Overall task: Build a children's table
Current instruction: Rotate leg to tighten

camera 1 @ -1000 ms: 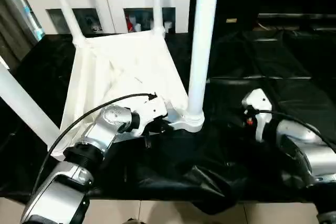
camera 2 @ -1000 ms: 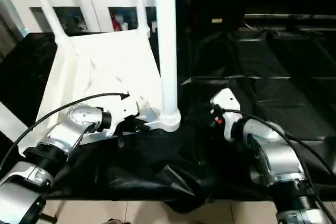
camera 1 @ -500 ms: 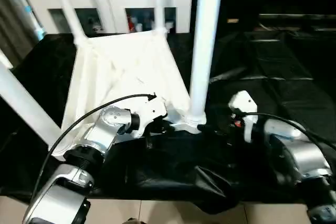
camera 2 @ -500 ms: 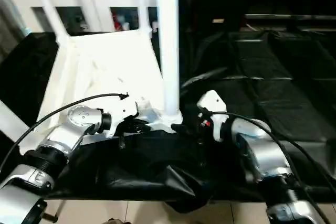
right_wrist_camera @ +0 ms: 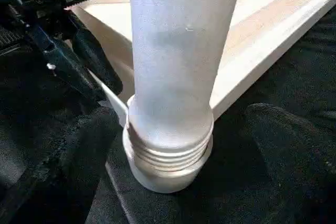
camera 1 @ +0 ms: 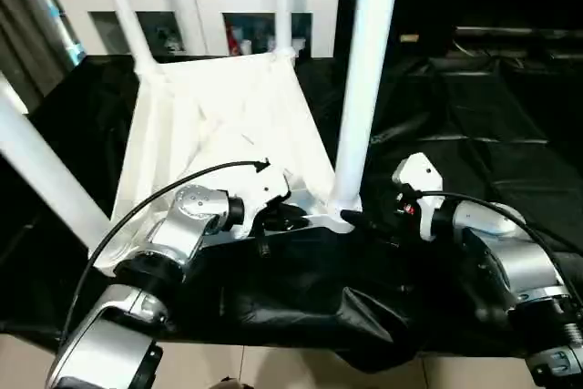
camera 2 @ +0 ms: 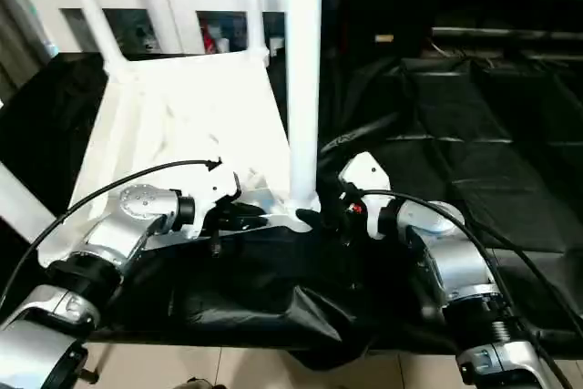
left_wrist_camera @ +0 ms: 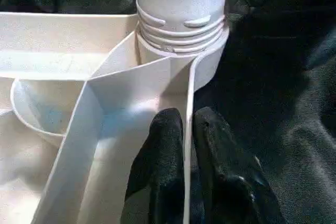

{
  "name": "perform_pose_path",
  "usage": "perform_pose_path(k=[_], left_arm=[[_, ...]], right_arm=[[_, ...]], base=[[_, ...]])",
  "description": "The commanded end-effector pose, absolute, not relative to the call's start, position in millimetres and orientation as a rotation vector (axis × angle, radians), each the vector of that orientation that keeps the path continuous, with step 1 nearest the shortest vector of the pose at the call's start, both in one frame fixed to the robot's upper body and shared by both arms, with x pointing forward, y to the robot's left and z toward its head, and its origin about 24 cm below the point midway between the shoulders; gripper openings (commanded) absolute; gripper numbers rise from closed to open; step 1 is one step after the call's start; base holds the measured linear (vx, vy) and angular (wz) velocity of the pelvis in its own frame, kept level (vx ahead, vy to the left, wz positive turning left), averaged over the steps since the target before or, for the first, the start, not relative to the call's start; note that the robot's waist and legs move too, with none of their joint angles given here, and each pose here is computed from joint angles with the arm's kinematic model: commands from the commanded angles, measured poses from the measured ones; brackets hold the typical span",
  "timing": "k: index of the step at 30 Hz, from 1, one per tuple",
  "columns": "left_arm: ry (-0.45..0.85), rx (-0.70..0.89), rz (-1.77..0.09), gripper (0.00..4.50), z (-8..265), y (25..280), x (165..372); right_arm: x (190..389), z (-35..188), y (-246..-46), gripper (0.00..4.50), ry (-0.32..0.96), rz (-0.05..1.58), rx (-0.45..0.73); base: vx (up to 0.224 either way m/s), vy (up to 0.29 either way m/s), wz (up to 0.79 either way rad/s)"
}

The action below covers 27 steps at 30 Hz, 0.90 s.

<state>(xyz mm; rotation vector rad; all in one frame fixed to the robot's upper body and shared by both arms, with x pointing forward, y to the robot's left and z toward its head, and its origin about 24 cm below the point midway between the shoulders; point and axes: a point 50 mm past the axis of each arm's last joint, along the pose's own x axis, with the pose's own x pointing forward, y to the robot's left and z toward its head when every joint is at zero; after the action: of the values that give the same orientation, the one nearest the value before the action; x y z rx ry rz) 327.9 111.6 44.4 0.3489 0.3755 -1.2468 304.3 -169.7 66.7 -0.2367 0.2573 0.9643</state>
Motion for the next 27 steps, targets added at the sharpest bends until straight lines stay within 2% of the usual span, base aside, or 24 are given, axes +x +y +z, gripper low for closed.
perform_pose_path(k=[1, 8, 9, 14, 27], left_arm=[[0.448, 0.346, -1.248, 0.58, 33.3, 118.3, 325.0], [0.495, 0.386, -1.277, 0.58, 29.0, 123.5, 323.8], [0.496, 0.387, -1.277, 0.3, 28.8, 123.5, 323.8], [0.482, 0.363, -1.274, 0.08, 31.8, 120.5, 327.7], [0.502, 0.367, -1.326, 0.08, 29.1, 120.6, 324.8]], right_arm=[[305.0, 68.1, -168.8, 4.5, 0.236, 0.974, -0.237], [304.3, 67.8, -171.2, 4.5, 0.236, 0.974, -0.238], [304.3, 67.8, -171.3, 4.5, 0.236, 0.974, -0.238], [306.1, 67.3, -169.9, 4.5, 0.235, 0.977, -0.241], [315.7, 63.3, -159.0, 4.5, 0.242, 1.005, -0.301]], base=[[0.0, 0.0, 0.0], [0.0, 0.0, 0.0], [0.0, 0.0, 0.0], [0.0, 0.0, 0.0], [0.0, 0.0, 0.0]])
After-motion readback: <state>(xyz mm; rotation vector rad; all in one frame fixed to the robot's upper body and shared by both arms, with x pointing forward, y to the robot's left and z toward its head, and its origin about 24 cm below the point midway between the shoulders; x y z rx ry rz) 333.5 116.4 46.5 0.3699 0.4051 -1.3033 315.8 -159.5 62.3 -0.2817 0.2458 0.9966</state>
